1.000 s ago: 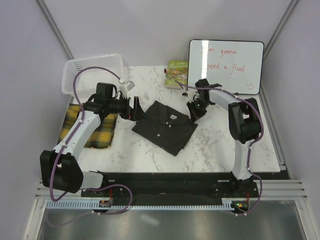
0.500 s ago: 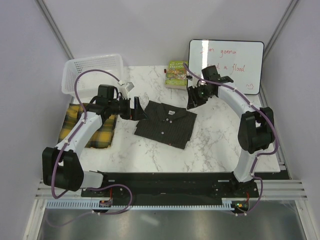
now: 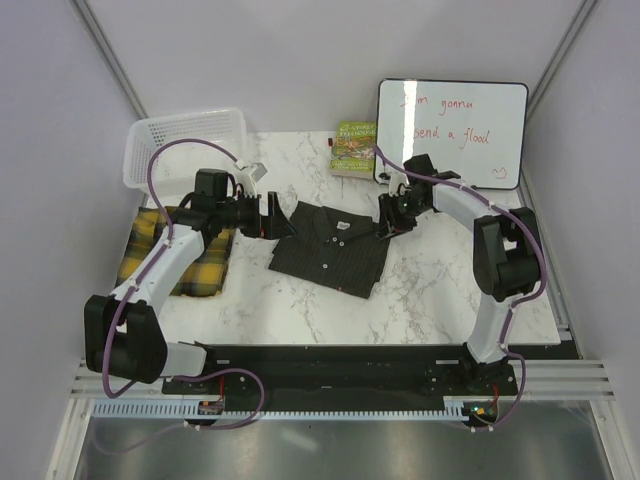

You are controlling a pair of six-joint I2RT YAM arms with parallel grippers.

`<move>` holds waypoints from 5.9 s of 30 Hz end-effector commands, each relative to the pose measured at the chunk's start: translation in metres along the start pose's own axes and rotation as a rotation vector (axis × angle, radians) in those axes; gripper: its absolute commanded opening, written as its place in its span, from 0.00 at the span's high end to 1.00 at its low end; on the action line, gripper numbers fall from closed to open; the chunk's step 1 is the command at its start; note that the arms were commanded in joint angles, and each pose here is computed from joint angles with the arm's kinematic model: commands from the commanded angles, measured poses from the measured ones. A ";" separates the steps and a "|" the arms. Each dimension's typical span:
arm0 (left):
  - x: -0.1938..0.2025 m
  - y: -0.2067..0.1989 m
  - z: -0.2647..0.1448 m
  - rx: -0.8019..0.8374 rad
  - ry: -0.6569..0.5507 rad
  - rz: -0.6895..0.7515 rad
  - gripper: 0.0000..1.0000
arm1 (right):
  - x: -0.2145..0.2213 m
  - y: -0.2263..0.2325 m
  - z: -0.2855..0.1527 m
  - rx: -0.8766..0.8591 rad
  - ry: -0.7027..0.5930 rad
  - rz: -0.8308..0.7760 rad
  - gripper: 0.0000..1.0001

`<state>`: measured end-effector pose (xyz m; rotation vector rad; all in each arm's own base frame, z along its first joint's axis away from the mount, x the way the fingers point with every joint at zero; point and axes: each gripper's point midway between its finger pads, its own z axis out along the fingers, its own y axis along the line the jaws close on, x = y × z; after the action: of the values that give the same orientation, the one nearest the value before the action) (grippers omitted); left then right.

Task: Fold and stack the long sleeve shirts
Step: Fold the shirt, then neatly place the folded shirt to the corner

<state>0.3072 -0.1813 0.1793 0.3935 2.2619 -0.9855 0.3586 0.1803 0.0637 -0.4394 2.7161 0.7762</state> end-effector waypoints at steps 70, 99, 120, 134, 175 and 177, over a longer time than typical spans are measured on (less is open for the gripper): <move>-0.009 0.071 0.058 -0.068 0.094 -0.051 0.01 | -0.025 -0.078 0.025 0.203 0.003 -0.023 1.00; 0.062 0.091 -0.005 -0.106 -0.178 -0.668 0.01 | 0.003 0.178 0.026 0.095 -0.166 -1.062 0.58; 0.069 0.107 0.000 -0.176 -0.146 -0.785 0.01 | 0.044 0.200 0.132 0.253 -0.103 -1.241 0.72; 0.073 0.104 0.019 -0.122 -0.109 -0.804 0.01 | 0.025 0.235 0.086 0.114 -0.191 -1.174 1.00; 0.078 0.044 0.083 -0.030 0.172 -0.791 0.98 | 0.038 0.298 0.040 -0.115 -0.213 -1.069 0.82; 0.072 0.038 0.073 0.000 0.210 -0.697 0.98 | 0.037 0.295 0.032 -0.104 -0.212 -1.069 0.56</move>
<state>0.3126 -0.2123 0.0382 -0.6069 2.5976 -1.3330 0.2290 0.4185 0.1261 -1.5600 1.8657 0.4954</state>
